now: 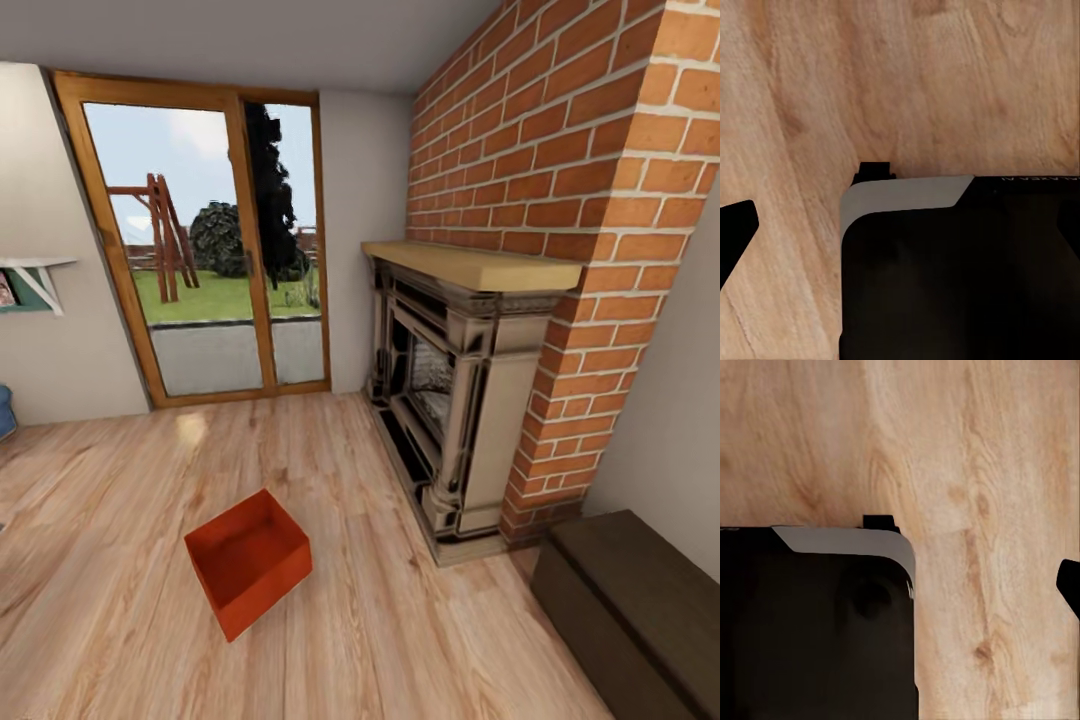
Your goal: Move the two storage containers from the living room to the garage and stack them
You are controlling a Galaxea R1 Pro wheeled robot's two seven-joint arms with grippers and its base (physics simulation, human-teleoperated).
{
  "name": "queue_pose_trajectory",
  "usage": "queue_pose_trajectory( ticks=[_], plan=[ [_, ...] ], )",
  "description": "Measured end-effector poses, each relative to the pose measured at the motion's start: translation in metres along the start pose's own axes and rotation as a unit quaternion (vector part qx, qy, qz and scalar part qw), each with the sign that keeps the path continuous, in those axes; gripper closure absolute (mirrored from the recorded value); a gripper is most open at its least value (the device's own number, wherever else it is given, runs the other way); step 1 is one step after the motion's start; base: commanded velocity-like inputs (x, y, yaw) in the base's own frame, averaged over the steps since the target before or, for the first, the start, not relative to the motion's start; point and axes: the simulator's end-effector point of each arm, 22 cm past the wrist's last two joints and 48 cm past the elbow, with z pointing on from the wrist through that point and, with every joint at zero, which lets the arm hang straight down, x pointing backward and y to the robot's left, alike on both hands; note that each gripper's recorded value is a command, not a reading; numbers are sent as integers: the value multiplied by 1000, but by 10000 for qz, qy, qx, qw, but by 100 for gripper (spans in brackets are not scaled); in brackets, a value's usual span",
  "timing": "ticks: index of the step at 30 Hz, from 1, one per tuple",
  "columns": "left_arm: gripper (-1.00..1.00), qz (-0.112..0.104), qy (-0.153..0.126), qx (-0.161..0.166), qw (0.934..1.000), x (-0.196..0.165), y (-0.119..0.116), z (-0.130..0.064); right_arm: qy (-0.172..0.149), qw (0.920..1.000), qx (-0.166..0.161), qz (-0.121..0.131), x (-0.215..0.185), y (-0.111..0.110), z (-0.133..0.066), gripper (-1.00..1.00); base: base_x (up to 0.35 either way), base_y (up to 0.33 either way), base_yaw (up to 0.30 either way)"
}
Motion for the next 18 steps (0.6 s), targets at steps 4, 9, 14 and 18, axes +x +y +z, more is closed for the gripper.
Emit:
queue_pose_trajectory(
  ticks=[4, 9, 14, 18],
  plan=[
    [-100, -1, 0, 0, 10000, 0, 0, 0, 0, 10000, 0, 0, 0, 0, 0, -100, 321, 0, 270],
    [-100, 0, 0, 0, 10000, 0, 0, 0, 1, 10000, 0, 0, 0, 0, 0, -100, 321, 0, 256],
    [-100, -1, 0, 0, 10000, 0, 0, 0, 0, 10000, 1, 1, 0, 0, 0, -100, 321, 0, 78],
    [-100, 1, 0, 0, 10000, 0, 0, 0, -1, 10000, -1, 1, 0, 0, 0, -100, 321, 0, 13]
  ],
)
